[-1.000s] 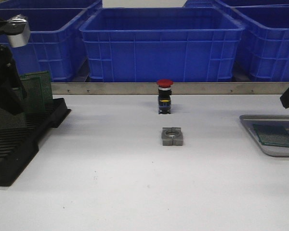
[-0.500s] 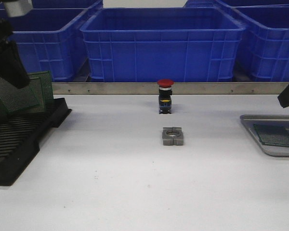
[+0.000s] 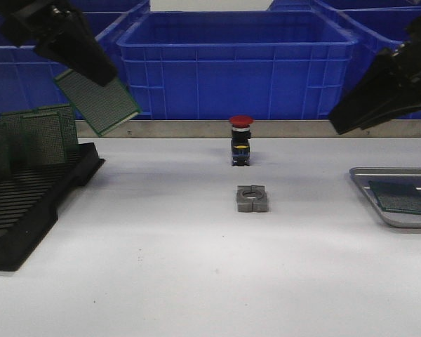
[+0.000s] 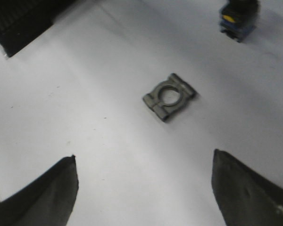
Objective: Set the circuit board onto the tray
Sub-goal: 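Lift the second green board out of the rack with the left gripper, then grasp the second board with the right gripper, releasing the left gripper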
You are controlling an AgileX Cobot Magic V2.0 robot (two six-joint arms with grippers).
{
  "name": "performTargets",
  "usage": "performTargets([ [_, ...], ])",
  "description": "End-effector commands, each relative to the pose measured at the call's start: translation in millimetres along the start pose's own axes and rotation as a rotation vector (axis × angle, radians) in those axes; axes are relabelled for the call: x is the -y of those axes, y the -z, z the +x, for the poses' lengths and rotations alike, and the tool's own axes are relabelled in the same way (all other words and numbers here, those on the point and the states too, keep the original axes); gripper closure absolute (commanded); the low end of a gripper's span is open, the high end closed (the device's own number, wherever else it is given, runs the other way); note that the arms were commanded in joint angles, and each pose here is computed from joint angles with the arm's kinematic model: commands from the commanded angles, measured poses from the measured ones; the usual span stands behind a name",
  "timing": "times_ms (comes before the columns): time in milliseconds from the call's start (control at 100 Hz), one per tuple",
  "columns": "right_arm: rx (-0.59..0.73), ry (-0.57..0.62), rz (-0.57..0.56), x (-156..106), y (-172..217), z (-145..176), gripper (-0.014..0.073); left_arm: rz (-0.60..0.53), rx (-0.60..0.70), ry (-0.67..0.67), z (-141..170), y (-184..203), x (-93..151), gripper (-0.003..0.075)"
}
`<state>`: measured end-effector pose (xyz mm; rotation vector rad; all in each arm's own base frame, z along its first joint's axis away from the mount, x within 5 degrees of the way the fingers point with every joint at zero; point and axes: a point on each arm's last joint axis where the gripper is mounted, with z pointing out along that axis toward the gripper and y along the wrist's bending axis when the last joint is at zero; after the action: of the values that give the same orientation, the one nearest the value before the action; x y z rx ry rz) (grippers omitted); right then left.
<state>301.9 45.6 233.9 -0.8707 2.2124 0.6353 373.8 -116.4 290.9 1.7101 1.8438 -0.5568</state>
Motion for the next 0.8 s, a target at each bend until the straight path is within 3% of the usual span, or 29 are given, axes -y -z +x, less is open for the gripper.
performTargets([
  [0, 0.062, 0.108, -0.032, -22.4, 4.1, -23.9, 0.0006, 0.049, 0.091, -0.04, -41.7, 11.2, 22.8, 0.0741],
  [340, 0.052, 0.302, -0.083, -77.2, -33.1, -42.7, 0.0006, 0.18, 0.104, -0.175, -89.2, -26.5, 62.3, 0.0741],
  [670, 0.074, 0.393, -0.032, -103.2, -53.5, -51.5, 0.0011, 0.221, 0.183, -0.169, -104.6, -31.6, 72.9, 0.0741],
  [790, 0.098, 0.336, -0.023, -101.5, -57.1, -53.1, 0.0143, 0.221, 0.183, -0.17, -104.6, -31.6, 72.9, 0.0741],
])
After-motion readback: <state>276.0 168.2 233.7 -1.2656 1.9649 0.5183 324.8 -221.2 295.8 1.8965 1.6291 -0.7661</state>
